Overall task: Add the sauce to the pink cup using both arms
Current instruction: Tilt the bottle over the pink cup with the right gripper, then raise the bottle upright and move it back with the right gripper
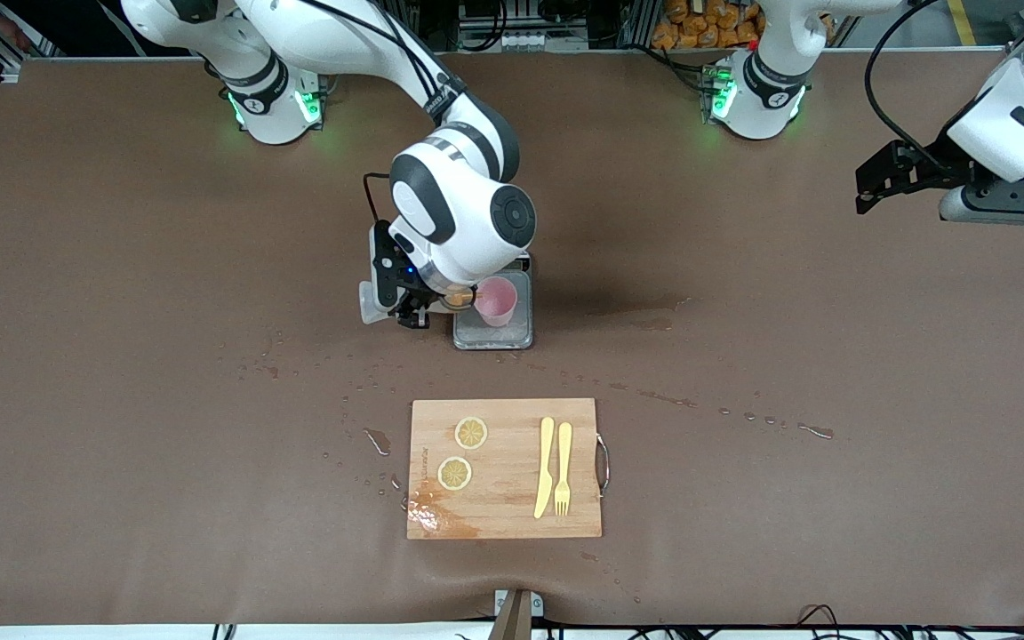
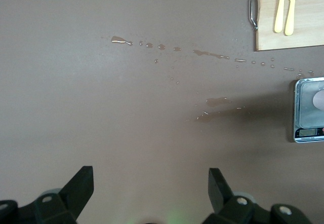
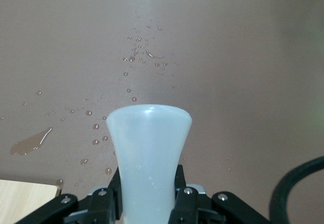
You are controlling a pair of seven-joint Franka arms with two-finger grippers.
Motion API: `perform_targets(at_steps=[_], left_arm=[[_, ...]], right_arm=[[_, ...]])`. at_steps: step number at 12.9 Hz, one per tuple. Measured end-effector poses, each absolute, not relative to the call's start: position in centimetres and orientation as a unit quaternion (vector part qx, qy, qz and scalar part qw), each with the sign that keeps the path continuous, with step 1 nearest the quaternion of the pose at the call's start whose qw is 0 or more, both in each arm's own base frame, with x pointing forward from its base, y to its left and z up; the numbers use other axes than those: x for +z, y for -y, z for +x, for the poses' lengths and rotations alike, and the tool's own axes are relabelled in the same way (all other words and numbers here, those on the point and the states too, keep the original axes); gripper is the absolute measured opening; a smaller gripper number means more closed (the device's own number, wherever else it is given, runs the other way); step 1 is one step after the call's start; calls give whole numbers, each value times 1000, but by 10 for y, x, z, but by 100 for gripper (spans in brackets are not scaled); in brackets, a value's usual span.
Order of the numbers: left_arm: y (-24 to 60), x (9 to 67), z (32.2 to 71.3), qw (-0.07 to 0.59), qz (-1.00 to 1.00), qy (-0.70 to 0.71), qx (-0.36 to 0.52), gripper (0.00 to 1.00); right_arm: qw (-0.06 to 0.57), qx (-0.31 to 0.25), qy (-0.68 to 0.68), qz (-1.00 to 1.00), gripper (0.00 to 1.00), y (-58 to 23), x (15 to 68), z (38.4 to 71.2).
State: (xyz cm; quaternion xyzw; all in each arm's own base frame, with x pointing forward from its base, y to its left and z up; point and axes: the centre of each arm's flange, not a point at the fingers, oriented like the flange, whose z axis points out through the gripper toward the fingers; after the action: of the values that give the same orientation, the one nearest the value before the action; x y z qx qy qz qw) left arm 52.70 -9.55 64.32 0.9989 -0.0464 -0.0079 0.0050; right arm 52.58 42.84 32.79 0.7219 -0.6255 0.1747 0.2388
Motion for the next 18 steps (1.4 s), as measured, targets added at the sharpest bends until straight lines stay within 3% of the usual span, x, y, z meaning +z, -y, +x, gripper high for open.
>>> perform_targets(at_steps=[4,11,18], left_arm=[[97,643,527,5,999,48,-8,100],[96,643,527,5,999,47,-8,100],[96,639,529,5,999,47,-12,100]], right_arm=[[239,164,627,723,41,-419,330,535],[165,-7,660,732,41,-323,404,595],[63,-167,683,709,41,-200,442,640]])
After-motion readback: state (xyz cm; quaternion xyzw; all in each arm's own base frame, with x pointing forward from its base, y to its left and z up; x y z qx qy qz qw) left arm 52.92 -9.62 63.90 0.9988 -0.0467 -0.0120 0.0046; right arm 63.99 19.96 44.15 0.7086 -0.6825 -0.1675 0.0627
